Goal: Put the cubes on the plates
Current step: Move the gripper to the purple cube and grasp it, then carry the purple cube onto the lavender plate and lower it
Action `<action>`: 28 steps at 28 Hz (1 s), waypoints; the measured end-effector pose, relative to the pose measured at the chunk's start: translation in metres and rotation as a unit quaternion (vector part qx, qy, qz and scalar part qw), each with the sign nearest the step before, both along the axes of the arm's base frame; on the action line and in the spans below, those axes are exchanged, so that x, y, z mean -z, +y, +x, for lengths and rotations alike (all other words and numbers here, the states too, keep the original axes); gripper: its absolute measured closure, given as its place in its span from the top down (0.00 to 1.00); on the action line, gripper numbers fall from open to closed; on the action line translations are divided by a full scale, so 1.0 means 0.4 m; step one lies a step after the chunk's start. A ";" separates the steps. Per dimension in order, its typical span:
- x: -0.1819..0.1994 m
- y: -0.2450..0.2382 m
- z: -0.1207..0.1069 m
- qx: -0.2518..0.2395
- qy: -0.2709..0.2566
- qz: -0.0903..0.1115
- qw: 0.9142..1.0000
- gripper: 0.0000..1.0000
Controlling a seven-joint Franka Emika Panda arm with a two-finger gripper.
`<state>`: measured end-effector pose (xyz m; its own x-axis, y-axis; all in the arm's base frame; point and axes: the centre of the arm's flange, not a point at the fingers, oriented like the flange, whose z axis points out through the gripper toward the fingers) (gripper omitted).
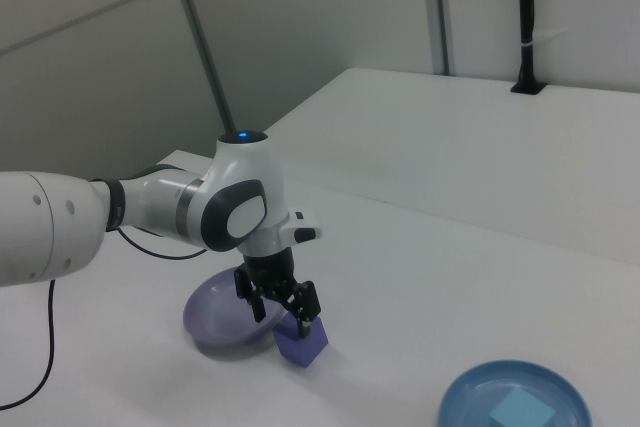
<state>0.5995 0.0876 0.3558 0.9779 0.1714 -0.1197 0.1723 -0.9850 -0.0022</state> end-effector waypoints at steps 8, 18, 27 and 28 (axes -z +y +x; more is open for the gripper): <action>0.016 -0.040 0.004 0.009 0.003 -0.009 1.000 1.00; 0.061 -0.037 0.018 0.020 -0.009 -0.018 1.000 0.69; -0.077 -0.045 0.019 0.026 -0.041 -0.016 0.999 0.61; -0.107 -0.036 0.012 0.022 -0.044 -0.016 0.999 0.61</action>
<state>0.6043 0.0733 0.3986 0.9915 0.1246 -0.0376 0.1262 -0.9911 0.0422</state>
